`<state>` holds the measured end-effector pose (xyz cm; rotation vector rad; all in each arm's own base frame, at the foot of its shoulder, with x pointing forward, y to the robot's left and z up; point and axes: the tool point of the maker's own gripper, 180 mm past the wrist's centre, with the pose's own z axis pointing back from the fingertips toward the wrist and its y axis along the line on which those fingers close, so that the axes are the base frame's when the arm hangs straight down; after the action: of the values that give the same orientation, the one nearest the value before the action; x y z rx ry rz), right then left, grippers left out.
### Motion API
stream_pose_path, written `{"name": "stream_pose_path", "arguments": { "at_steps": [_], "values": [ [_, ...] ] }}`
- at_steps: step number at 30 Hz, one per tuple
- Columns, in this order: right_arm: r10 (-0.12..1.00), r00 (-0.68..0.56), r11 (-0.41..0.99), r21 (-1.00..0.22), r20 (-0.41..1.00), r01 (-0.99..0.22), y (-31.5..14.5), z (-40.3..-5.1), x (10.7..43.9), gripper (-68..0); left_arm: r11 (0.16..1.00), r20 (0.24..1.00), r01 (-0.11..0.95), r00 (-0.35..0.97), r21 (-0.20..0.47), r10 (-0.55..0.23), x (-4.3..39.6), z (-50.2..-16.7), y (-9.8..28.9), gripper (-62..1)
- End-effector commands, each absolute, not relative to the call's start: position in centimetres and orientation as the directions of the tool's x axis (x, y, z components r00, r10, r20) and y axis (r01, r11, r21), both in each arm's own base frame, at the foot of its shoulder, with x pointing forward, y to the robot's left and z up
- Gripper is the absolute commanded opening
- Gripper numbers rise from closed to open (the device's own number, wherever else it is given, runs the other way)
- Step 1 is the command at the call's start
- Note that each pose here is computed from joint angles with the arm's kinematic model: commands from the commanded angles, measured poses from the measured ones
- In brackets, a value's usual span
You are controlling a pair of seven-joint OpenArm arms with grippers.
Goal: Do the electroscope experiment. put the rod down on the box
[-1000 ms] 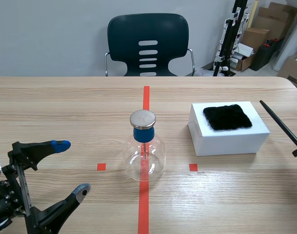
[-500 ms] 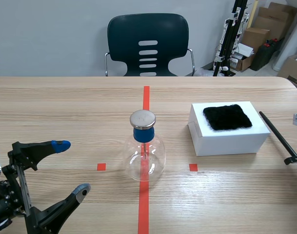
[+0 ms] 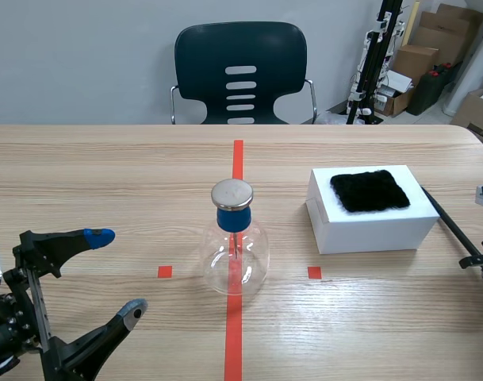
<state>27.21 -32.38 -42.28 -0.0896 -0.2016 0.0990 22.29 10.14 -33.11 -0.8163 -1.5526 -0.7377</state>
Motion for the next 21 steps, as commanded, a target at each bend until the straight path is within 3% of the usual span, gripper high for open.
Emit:
{"name": "stream_pose_path", "arguments": {
  "at_steps": [1, 10, 21],
  "values": [
    [0.11, 0.967, 0.99, -0.113, 0.229, -0.086, -32.92, -41.14, 28.51, -67.1, 0.56, 0.987, 0.828, -0.101, 0.016, 0.121, 22.5, -32.38, 10.19, 1.4],
    [0.121, 0.96, 0.988, -0.122, 0.252, -0.093, -32.82, -41.13, 28.97, -64.7, 0.56, 0.987, 0.828, -0.101, 0.016, 0.121, 22.5, -32.38, 10.19, 1.4],
    [0.122, 0.956, 0.988, -0.122, 0.267, -0.093, -32.8, -41.05, 29.24, -37.7, 0.56, 0.987, 0.828, -0.101, 0.016, 0.121, 22.5, -32.38, 10.19, 1.4]
  ]
}}
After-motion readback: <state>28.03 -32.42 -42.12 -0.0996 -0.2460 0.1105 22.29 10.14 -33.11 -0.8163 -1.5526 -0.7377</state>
